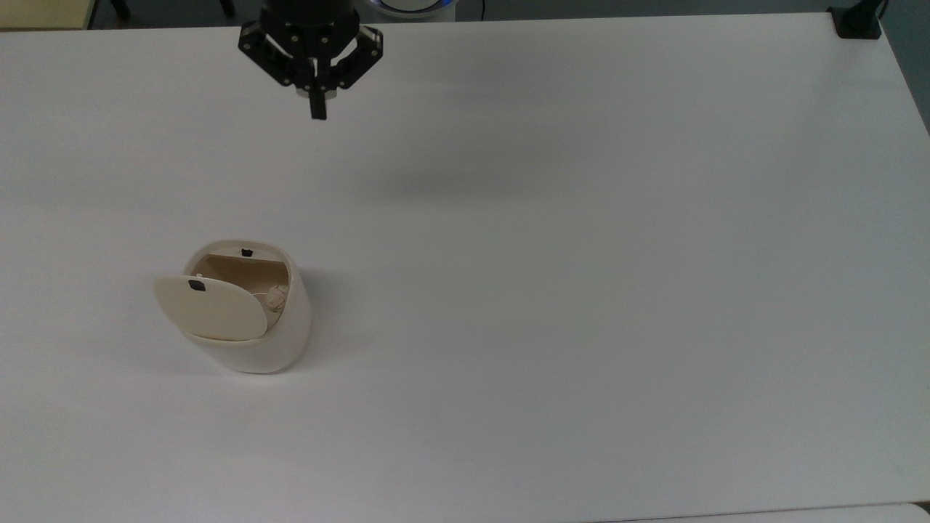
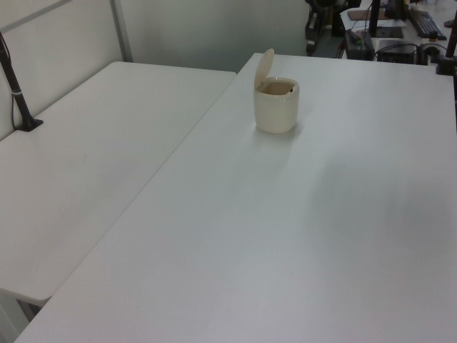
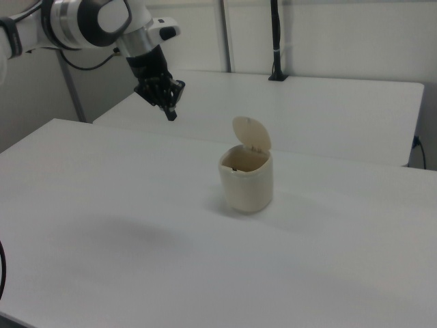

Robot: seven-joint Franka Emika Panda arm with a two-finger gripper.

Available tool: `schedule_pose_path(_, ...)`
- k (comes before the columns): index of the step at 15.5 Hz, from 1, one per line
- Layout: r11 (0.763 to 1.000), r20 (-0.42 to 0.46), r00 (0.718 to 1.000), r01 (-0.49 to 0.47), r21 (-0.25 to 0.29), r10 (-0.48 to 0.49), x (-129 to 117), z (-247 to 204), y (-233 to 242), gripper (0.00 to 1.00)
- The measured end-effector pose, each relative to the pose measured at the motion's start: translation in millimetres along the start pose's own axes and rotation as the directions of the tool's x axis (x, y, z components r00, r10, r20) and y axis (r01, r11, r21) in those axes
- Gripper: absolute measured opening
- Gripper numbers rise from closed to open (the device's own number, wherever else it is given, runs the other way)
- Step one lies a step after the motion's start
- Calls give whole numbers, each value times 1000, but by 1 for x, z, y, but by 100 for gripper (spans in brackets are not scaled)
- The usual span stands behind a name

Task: Close the trash bin
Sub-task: 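Move the gripper toward the open lid of the cream trash bin, then lower the gripper onto the raised lid's edge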

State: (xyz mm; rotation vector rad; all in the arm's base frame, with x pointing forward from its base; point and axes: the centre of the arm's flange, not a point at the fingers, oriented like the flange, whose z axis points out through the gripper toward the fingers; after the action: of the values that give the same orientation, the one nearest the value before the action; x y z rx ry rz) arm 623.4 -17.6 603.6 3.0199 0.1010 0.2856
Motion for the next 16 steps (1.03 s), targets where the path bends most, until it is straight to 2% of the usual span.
schedule_pose_path(3,999,-88,996,-30,-14,29,11,1,20,1)
schedule_pose_path(7,998,-208,977,-57,-32,50,27,8,39,1)
schedule_pose_path(16,995,-366,929,-84,-54,58,64,79,58,1)
